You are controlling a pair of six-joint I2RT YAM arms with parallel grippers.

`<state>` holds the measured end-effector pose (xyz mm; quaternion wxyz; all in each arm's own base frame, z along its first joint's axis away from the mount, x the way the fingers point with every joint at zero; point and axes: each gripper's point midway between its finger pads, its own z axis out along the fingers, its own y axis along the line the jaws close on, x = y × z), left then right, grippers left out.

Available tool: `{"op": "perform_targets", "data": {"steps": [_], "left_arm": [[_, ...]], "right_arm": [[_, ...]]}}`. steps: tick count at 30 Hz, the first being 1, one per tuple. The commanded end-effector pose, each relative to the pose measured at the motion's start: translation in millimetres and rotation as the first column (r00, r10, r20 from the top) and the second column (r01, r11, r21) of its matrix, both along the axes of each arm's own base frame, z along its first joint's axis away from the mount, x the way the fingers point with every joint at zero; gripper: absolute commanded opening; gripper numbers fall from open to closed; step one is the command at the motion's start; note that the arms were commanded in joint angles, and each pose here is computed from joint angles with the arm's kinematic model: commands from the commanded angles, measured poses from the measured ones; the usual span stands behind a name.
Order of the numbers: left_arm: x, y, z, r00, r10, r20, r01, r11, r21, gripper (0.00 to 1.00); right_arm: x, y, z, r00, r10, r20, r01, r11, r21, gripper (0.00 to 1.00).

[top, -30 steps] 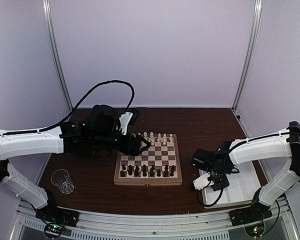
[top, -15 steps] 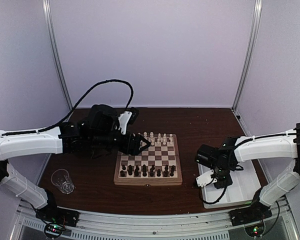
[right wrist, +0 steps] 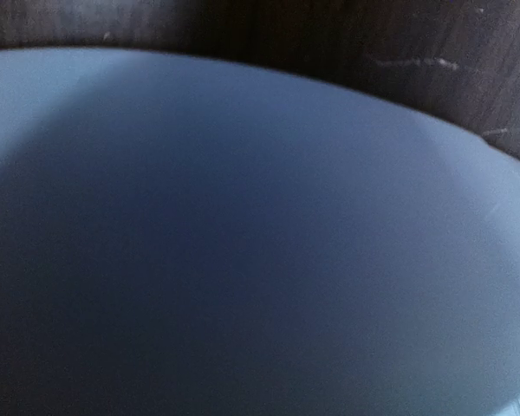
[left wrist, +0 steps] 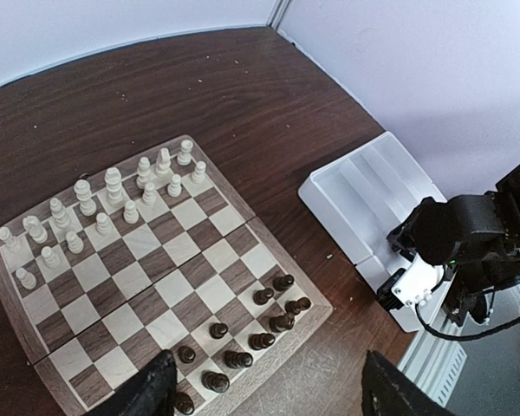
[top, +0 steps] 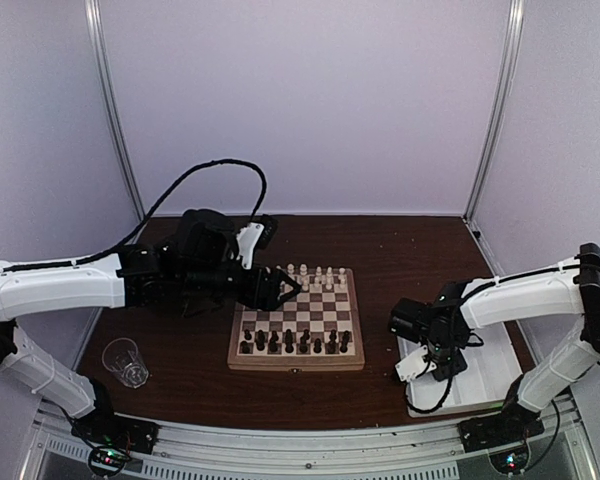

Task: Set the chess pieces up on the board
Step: Pick up the pawn from the storage box.

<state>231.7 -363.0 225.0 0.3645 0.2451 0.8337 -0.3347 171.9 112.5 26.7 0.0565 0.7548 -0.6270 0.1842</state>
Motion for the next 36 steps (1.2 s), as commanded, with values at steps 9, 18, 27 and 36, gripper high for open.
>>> {"op": "perform_targets", "data": {"steps": [9, 18, 27, 36], "left_arm": [[1.6, -0.8, 15.0, 1.000, 0.005, 0.028, -0.004, 0.999, -0.051, 0.73], [0.5, -1.7, 15.6, 1.000, -0.002, 0.021, 0.003, 0.998, -0.055, 0.73], [0.9, -2.5, 15.6, 1.000, -0.001, 0.018, 0.002, 0.999, -0.053, 0.73], [12.3, -24.9, 16.6, 0.995, 0.008, 0.099, 0.006, 0.990, -0.140, 0.73]], "right_arm": [[14.2, 3.1, -12.6, 0.997, 0.059, 0.052, -0.057, 0.998, -0.039, 0.25], [16.4, 11.3, -25.0, 0.998, 0.057, 0.035, -0.056, 0.998, -0.020, 0.24], [12.3, 21.6, 4.4, 0.999, -0.051, -0.009, 0.052, 0.995, 0.086, 0.14], [28.4, 70.9, 120.1, 0.915, -0.338, -0.222, 0.401, 0.695, 0.596, 0.12]]}}
